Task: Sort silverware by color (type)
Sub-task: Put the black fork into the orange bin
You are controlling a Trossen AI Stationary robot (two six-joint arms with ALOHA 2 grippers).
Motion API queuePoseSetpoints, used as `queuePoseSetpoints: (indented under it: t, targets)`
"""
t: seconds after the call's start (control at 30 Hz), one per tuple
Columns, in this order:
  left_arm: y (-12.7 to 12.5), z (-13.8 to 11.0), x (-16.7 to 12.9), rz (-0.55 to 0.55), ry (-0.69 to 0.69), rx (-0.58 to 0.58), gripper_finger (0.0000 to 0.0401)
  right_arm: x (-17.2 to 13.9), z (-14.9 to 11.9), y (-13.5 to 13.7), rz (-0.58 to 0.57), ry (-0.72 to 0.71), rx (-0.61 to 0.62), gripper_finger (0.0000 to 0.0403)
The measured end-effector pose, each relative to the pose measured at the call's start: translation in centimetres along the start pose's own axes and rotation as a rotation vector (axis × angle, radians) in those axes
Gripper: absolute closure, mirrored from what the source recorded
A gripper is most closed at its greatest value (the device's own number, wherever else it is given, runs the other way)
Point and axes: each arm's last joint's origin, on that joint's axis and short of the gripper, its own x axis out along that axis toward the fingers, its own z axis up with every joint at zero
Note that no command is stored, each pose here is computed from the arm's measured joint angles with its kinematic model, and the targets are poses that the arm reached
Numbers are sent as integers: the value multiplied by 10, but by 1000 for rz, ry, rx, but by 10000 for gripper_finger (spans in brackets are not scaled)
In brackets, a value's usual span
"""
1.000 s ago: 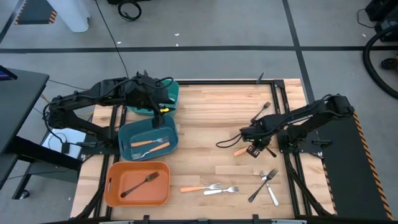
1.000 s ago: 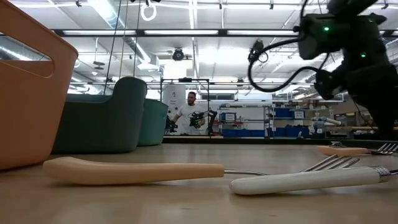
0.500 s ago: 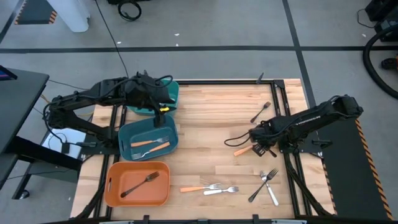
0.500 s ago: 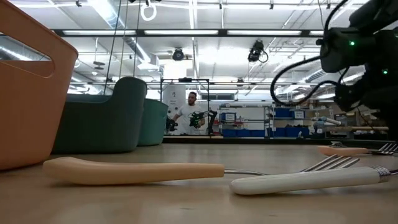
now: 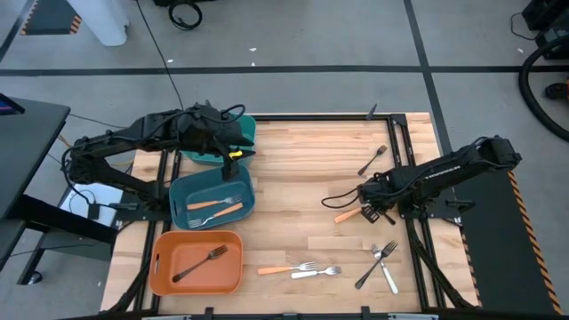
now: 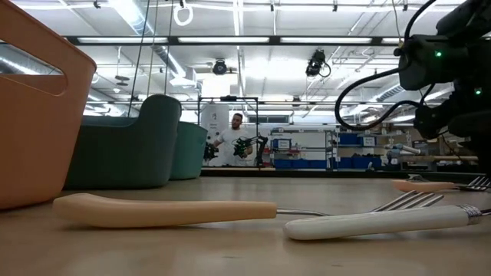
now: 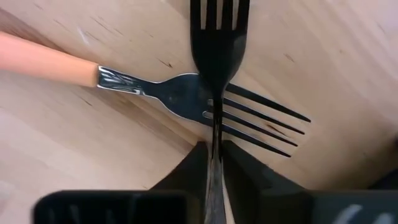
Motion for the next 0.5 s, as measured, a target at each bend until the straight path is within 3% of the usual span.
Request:
queuePoseSetpoints:
  t: [0.1, 0.4, 0.5]
  targets:
    - [0, 0, 0, 0, 0, 1, 273, 0, 0, 0, 1, 0, -9, 389]
    - [0, 0, 0, 1, 0, 6, 273, -12, -1, -1, 33, 3, -36, 396]
    - [0, 0, 0, 1, 0, 5, 273, -26, 0, 4, 117, -15, -47, 398]
